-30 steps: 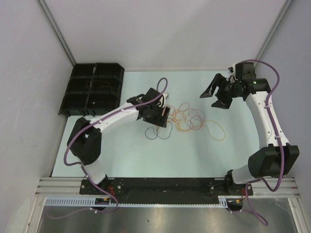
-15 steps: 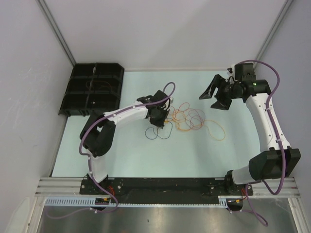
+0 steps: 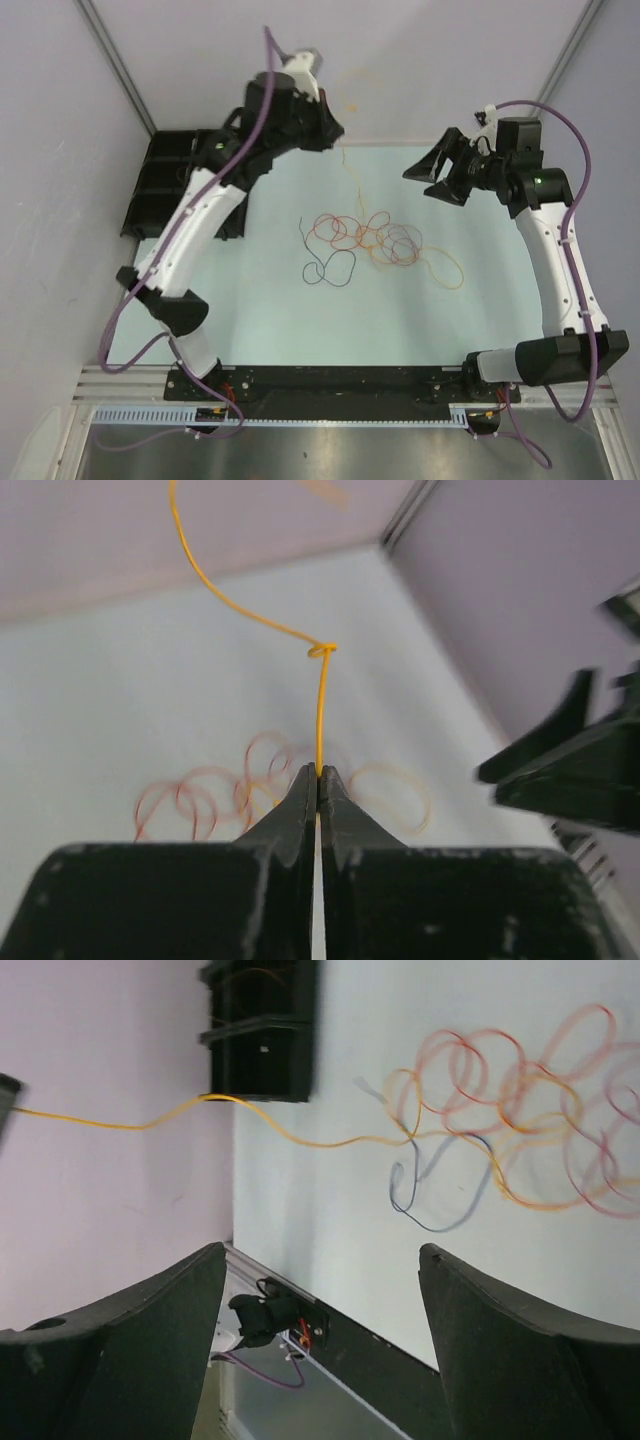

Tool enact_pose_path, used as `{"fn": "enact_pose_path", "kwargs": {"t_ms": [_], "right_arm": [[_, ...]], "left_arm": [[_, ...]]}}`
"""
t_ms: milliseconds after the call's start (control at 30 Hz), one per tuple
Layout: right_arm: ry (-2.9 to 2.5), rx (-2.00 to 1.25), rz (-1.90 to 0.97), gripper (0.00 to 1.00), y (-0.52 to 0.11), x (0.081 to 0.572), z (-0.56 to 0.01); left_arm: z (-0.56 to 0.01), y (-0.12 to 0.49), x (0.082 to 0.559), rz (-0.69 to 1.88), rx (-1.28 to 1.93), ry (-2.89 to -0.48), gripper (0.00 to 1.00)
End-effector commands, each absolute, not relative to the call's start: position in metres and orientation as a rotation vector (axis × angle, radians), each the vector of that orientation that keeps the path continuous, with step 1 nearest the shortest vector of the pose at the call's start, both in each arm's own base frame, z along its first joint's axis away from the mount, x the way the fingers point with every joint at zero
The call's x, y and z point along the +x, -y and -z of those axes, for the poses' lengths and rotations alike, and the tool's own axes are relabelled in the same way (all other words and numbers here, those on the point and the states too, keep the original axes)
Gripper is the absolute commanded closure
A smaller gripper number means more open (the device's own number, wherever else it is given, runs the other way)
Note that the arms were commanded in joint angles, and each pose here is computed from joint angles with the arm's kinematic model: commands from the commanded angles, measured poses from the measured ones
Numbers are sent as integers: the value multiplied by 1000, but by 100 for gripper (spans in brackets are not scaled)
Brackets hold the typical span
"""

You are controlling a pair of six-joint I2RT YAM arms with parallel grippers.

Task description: Untangle the cables

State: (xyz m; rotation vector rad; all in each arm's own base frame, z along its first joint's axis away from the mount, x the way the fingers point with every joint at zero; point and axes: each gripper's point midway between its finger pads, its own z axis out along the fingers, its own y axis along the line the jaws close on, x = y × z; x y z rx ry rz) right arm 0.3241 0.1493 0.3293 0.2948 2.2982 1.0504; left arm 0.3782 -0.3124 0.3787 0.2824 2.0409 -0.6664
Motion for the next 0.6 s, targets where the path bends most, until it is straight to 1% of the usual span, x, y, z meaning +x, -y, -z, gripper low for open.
{"fn": "enact_pose_path", "kwargs": {"t_ms": [0, 100, 200, 333, 567], "right_arm": [[-1970, 34, -1201, 17, -174, 311, -428], [-1865, -32, -1246, 16, -181, 302, -457], [-1804, -95, -1263, 16, -187, 294, -473], [-1783, -139, -1292, 16, -195, 290, -478], [-1786, -130, -1311, 15, -198, 289, -474]], "left_arm": [[-500, 302, 340, 839, 295, -1757, 100], [-553, 305, 314, 984, 355, -1578, 100], [-565, 304, 300, 1043, 374, -1518, 100], [-534, 306, 307, 1012, 369, -1604, 100], [-516, 301, 313, 978, 346, -1655, 100]]}}
